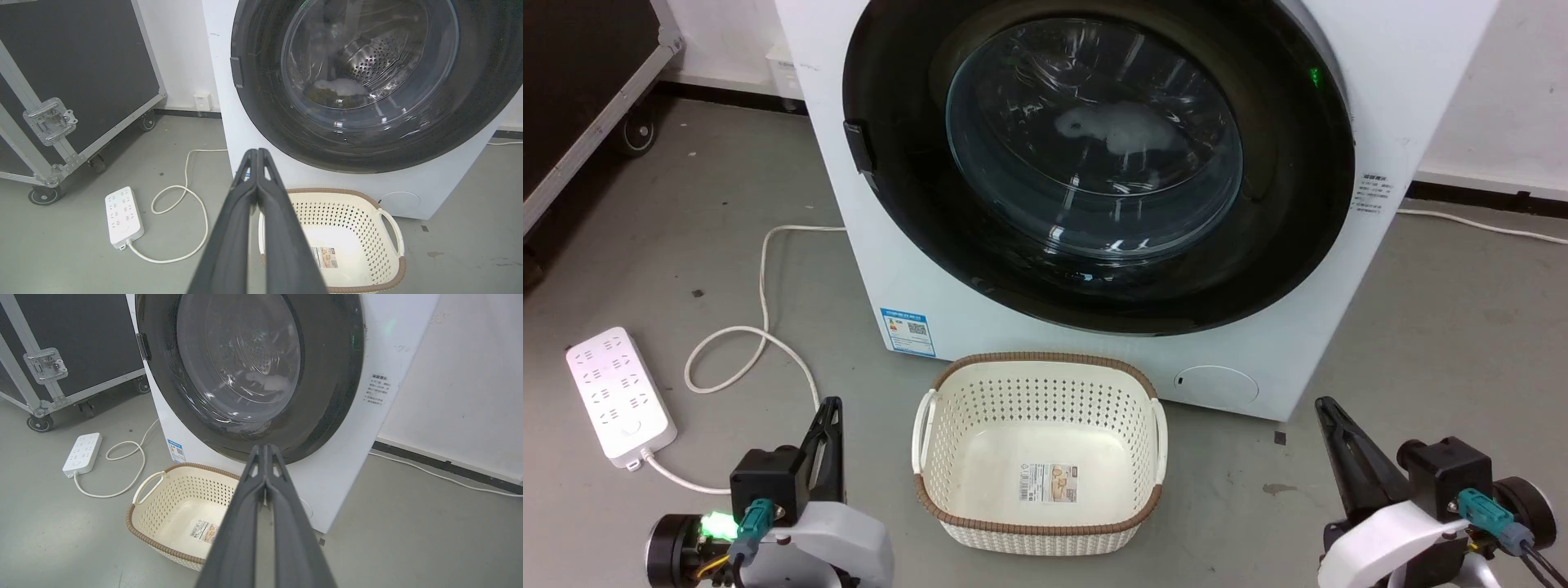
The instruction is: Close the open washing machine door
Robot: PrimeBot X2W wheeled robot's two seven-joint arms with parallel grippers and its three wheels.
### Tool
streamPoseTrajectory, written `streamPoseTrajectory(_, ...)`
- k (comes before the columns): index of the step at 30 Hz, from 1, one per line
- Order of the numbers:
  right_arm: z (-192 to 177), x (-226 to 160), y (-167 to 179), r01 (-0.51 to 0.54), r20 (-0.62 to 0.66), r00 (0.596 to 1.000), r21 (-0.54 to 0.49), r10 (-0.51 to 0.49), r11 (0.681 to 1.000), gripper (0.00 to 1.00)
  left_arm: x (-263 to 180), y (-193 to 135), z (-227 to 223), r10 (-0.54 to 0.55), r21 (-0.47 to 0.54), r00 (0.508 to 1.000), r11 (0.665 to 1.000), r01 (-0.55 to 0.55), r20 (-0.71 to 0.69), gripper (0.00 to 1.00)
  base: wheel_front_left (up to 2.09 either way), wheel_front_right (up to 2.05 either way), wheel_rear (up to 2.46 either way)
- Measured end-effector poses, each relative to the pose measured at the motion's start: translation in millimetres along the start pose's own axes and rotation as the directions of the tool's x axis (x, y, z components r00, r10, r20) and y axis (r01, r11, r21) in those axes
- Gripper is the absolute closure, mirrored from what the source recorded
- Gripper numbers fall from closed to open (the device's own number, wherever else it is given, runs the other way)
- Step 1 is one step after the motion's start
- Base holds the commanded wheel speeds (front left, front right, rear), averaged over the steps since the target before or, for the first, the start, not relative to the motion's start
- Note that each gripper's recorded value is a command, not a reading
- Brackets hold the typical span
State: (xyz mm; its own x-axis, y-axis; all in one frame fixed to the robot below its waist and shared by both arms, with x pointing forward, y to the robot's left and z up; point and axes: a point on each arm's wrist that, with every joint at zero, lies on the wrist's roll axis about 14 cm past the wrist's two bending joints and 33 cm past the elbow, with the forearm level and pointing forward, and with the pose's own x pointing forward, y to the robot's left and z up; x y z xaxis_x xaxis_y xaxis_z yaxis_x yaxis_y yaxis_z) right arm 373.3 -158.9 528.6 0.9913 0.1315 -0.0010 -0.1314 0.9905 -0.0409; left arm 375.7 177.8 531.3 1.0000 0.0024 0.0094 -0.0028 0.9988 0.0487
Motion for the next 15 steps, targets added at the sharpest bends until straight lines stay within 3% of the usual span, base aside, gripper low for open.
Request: streamPoseTrajectory(15, 0.2, 0.0, 0.1, 0.000, 0.001, 1.000, 0.000, 0.000, 1.000, 1.00, 0.0, 0.2, 0.0, 0.001, 0.000, 1.000, 1.000, -0.001, 0.000, 1.00, 0.00, 0.00, 0.00)
